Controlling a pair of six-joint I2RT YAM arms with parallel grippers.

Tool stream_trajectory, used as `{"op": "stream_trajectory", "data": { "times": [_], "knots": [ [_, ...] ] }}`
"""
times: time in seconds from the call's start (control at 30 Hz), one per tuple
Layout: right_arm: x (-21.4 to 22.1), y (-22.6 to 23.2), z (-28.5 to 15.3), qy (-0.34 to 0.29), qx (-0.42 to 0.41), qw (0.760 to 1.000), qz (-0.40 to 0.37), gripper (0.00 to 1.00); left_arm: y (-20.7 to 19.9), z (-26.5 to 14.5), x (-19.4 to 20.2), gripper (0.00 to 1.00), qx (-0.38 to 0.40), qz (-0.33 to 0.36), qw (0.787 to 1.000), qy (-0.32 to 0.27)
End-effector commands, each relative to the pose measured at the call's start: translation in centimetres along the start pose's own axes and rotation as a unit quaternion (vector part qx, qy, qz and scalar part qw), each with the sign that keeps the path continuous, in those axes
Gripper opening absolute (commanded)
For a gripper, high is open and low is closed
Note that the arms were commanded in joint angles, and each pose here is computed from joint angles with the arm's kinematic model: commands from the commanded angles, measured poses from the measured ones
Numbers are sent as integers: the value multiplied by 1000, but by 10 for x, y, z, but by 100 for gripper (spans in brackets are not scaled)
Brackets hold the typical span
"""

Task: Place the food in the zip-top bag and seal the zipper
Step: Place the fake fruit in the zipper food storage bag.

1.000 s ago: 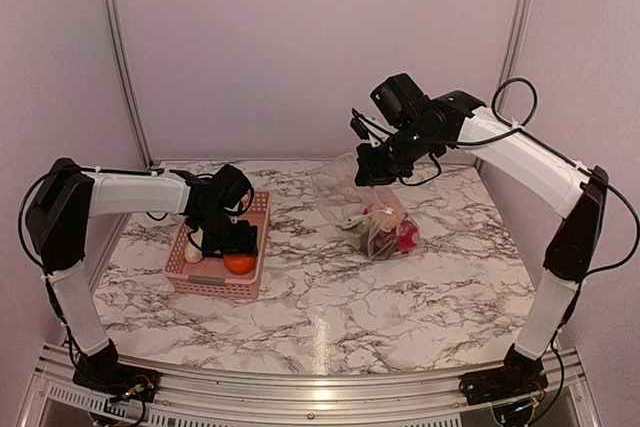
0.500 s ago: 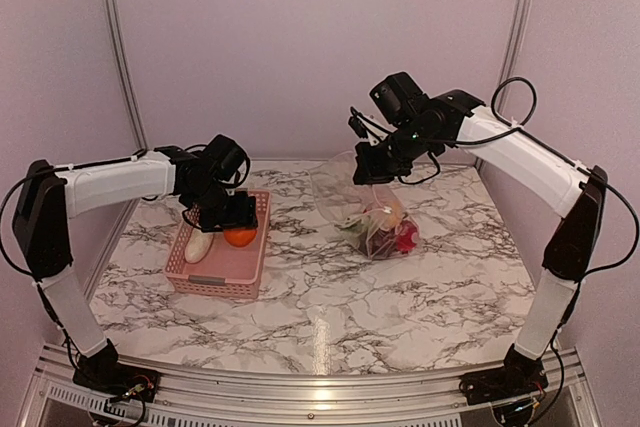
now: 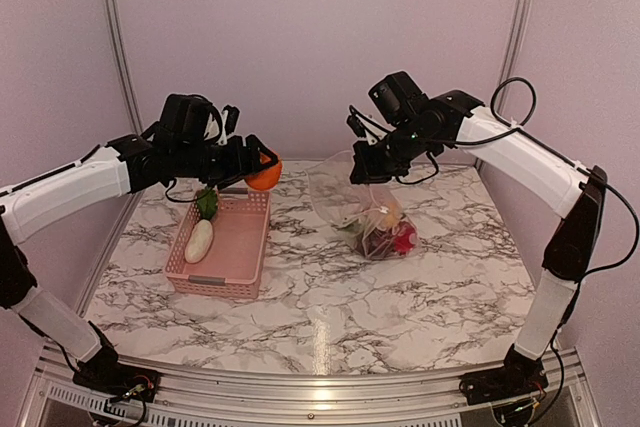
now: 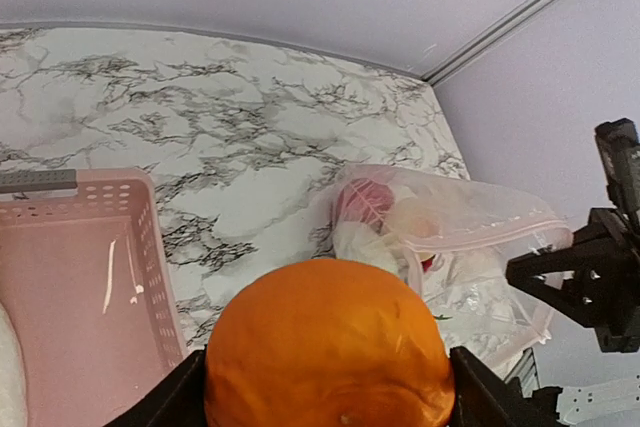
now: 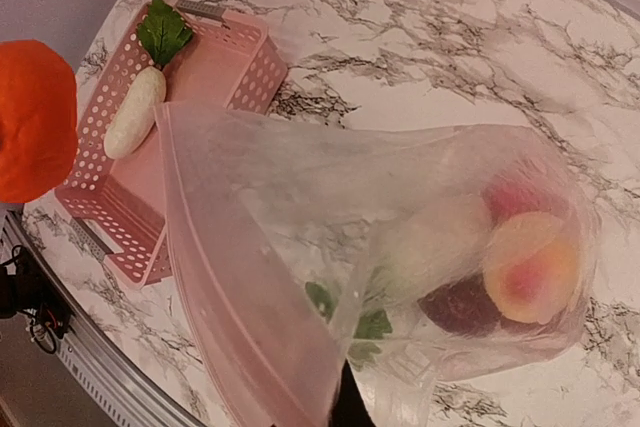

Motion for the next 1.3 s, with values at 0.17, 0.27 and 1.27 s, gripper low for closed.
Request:
{"op": "stream_trajectory", "data": {
  "times": [0.17,0.27,1.27],
  "knots": [
    [-3,12,-8,-20,-37,999,13,0,-73,-8,-20,65,198,49,976,-81],
    [-4,14,-9,-21,-42,999,12,0,-84,6,-14,64,189,60,979,-53],
    [-11,14,-18,-40,-47,998,27,0,-95,52,-16,56,153,-5,988,-16]
  ]
}}
Point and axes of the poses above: each gripper's point midway between its finger pads, its own z axis out along the fingers, its own y axis along the line the jaws close on, x = y × z, the point moved 7 cm from there along -z, back along the fingers, and after that the axes turned 10 degrees about z, right-handed, at the moved point
